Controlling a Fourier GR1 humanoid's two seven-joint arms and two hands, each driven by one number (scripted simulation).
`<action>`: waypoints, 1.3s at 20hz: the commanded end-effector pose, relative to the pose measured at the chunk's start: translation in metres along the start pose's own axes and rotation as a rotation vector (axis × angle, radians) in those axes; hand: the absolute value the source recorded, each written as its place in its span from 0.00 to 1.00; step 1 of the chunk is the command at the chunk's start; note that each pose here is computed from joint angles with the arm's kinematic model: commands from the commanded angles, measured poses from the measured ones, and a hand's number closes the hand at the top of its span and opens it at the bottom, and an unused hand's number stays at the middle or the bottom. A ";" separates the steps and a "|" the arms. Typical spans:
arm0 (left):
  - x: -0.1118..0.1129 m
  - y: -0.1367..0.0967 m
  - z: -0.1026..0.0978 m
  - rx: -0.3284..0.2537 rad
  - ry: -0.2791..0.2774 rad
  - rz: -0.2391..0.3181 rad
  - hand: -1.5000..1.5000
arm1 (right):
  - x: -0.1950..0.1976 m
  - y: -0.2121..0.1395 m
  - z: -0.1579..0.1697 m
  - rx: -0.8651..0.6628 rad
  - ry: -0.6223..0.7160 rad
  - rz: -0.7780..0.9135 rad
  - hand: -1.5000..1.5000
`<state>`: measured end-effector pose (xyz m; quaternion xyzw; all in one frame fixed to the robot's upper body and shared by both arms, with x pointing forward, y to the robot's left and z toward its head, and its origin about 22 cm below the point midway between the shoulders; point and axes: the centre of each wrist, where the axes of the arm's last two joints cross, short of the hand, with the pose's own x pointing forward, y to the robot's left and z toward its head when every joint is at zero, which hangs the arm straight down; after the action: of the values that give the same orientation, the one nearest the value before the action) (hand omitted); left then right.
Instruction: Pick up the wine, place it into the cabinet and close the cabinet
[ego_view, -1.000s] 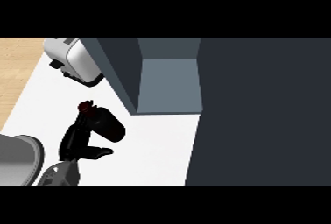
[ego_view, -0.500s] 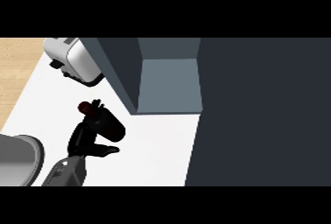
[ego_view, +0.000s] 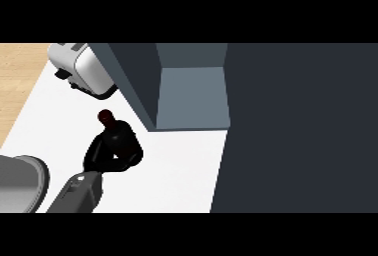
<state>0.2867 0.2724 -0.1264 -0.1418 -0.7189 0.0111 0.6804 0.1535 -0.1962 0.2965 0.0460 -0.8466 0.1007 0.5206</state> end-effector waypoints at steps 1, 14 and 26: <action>0.001 -0.012 -0.006 -0.098 -0.092 -0.118 1.00 | 0.007 -0.003 0.015 0.038 0.022 -0.055 0.00; 0.008 -0.057 0.003 0.076 -0.280 -0.180 1.00 | 0.002 -0.003 0.019 0.041 0.023 -0.037 0.00; 0.070 -0.122 -0.011 -0.030 -0.348 -0.057 1.00 | 0.006 -0.012 0.016 0.013 0.040 -0.056 0.00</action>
<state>0.2774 0.1891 -0.0535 -0.0993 -0.8313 -0.0099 0.5467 0.1593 -0.2056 0.2908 0.0332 -0.8393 0.0862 0.5358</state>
